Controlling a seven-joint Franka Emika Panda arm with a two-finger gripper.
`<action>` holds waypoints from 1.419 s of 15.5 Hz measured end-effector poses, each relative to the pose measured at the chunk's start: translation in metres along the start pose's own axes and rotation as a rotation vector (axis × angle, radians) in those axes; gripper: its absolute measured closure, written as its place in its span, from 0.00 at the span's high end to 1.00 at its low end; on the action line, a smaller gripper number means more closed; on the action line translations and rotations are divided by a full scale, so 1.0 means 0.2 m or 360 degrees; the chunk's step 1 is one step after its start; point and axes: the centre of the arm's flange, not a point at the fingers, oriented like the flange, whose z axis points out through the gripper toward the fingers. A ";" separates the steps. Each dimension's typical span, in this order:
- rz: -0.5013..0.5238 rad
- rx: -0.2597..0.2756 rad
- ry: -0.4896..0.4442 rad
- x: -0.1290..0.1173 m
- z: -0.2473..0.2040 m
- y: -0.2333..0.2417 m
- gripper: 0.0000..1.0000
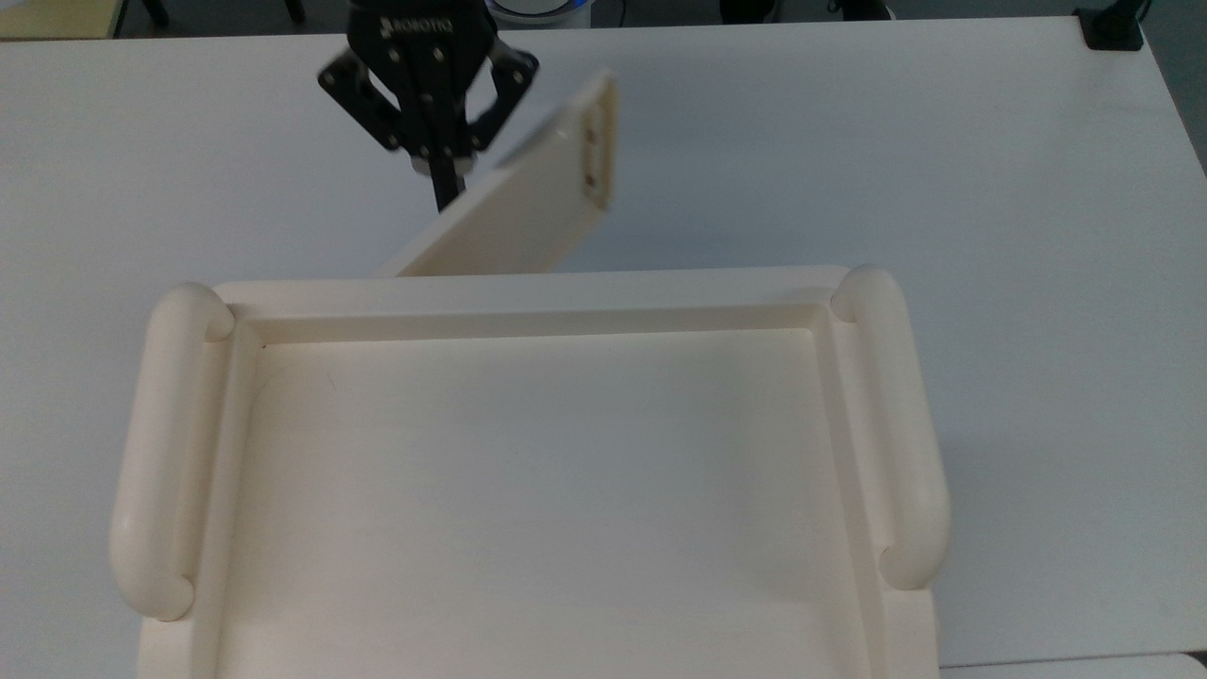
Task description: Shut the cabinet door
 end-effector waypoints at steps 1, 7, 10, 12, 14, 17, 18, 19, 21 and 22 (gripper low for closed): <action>0.0005 0.0014 0.0057 0.02 0.05 -0.04 0.01; 0.0057 0.0049 0.0244 0.07 0.15 -0.10 0.02; 0.0061 0.0054 0.0285 0.08 0.14 -0.10 0.02; 0.0062 0.0053 0.0283 0.08 0.15 -0.10 0.02; 0.0063 0.0052 0.0275 0.08 0.16 -0.09 0.02; 0.0062 0.0056 0.0303 0.08 0.19 -0.10 0.02; 0.0060 0.0062 0.0337 0.09 0.19 -0.11 0.02; 0.0056 0.0068 0.0364 0.10 0.19 -0.12 0.02; 0.0047 0.0077 0.0385 0.10 0.21 -0.14 0.02; 0.0046 0.0078 0.0385 0.10 0.22 -0.15 0.02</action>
